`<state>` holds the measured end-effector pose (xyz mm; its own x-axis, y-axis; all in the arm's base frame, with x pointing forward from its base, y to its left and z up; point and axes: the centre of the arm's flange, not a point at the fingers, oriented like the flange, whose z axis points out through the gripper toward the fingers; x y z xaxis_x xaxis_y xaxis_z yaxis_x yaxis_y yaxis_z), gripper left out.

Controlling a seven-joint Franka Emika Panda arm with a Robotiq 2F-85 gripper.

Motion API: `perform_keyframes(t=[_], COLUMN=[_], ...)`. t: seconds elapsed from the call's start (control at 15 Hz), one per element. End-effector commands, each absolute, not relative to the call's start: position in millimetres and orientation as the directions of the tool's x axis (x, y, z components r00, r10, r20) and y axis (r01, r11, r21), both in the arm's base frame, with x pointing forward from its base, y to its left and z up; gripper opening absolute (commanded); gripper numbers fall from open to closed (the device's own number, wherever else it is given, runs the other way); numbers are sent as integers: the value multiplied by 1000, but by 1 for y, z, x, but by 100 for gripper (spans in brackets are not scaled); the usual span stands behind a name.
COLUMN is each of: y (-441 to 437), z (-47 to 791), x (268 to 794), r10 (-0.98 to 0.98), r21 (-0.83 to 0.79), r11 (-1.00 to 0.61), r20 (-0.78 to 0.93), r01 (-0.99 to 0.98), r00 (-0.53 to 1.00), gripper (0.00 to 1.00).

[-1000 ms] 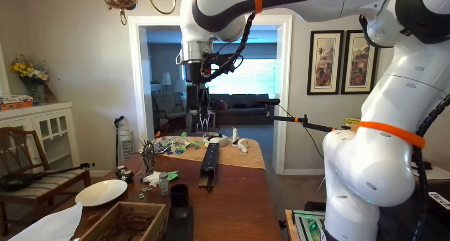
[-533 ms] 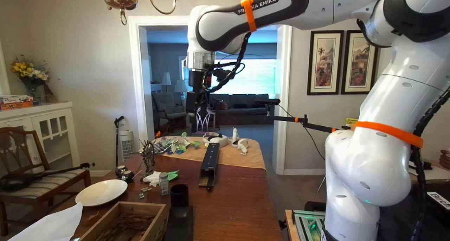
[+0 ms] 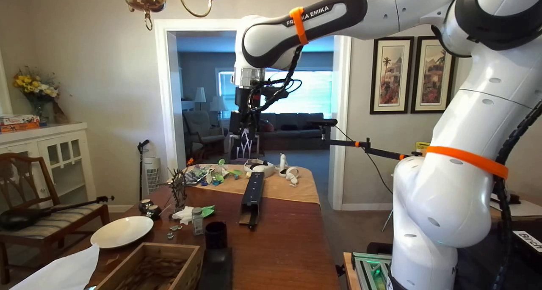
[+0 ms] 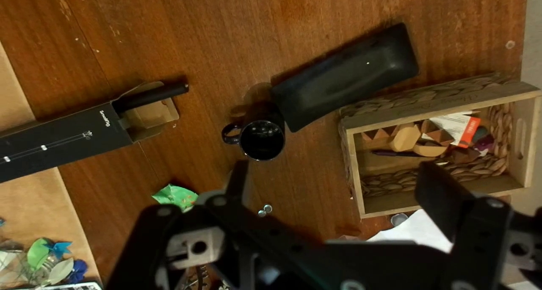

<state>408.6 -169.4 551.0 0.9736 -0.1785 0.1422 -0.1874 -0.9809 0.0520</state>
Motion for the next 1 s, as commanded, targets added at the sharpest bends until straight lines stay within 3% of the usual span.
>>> perform_keyframes(t=[0.0,0.4,0.93], y=[-170,-206,-248], z=[547,524,490], x=[416,434,421], r10=[-222,-557,-858], r21=[64,50,1], r11=[-971,-821,-502], r20=[136,153,125], r01=[-232,-569,-865], r00=[966,816,498], gripper=[100,100,100])
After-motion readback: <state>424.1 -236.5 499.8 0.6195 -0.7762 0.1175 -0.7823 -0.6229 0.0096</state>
